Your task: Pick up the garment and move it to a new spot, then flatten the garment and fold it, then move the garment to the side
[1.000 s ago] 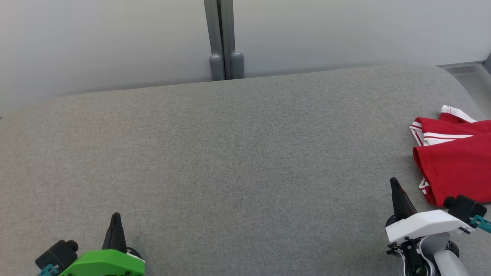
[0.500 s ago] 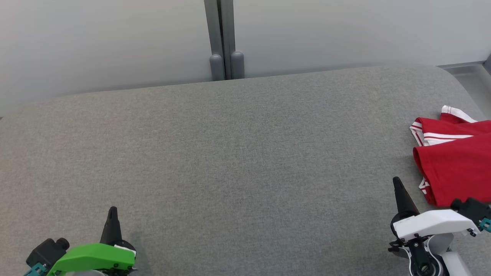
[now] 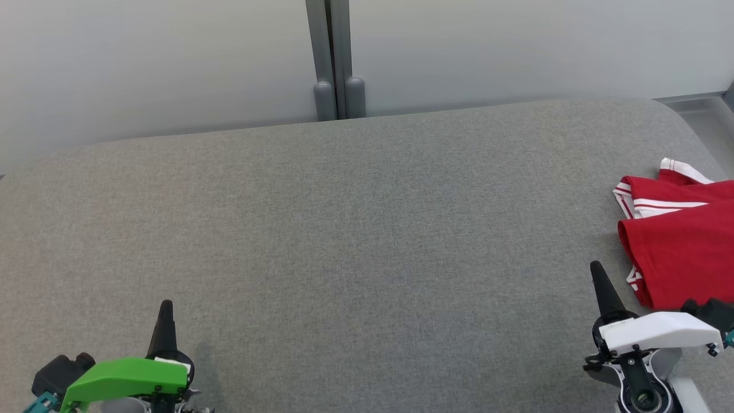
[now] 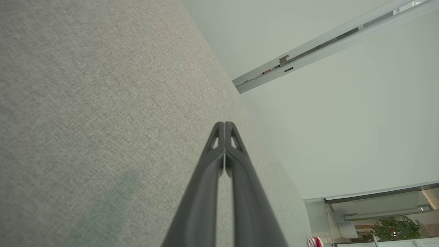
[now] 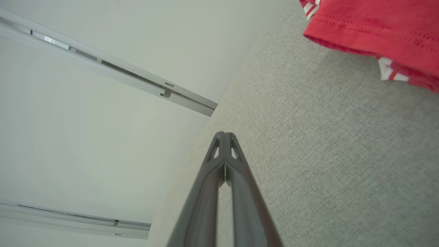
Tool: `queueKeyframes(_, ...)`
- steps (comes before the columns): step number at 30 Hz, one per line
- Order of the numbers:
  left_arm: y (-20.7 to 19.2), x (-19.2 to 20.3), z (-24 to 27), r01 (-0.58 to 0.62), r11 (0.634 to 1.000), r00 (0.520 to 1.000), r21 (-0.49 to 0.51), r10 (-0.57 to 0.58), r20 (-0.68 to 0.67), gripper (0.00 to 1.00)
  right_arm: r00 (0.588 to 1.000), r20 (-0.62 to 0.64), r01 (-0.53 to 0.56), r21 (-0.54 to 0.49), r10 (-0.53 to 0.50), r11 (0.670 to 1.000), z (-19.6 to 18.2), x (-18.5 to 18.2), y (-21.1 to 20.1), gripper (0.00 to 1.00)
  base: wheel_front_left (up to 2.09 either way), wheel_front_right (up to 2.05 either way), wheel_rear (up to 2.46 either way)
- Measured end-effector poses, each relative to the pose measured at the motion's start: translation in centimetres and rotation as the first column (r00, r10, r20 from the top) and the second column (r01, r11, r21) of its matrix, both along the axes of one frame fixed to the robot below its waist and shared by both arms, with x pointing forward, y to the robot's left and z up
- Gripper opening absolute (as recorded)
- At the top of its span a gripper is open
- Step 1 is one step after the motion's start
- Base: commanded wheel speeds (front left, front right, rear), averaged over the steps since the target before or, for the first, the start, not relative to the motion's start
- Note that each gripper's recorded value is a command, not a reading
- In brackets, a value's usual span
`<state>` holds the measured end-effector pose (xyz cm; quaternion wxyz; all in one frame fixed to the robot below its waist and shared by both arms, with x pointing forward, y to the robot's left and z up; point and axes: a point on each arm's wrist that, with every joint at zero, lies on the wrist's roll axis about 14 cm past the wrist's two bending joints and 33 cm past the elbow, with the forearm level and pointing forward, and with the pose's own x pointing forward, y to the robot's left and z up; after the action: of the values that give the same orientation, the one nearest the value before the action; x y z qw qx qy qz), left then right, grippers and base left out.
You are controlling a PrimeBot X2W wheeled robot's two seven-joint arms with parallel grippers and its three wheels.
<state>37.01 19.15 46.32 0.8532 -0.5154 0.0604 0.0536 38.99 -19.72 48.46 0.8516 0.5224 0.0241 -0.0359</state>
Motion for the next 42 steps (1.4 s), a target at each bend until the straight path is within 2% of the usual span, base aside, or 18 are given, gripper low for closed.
queueKeyframes(22, 0.2, 0.8, 1.5, -0.003, 0.979, 0.999, -0.203, 0.014, 0.052, 0.00, 1.000, 0.026, -0.004, 0.195, -0.001, 0.981, 0.8, 0.0, -0.1, 0.00, 0.00, 0.00, 0.00)
queueKeyframes(42, 0.5, 1.3, 2.7, 0.004, 0.935, 0.995, -0.354, 0.031, 0.092, 0.00, 0.998, 0.056, -0.018, 0.343, -0.002, 0.939, 1.6, 0.0, -0.1, 0.00, 0.00, 0.00, 0.00)
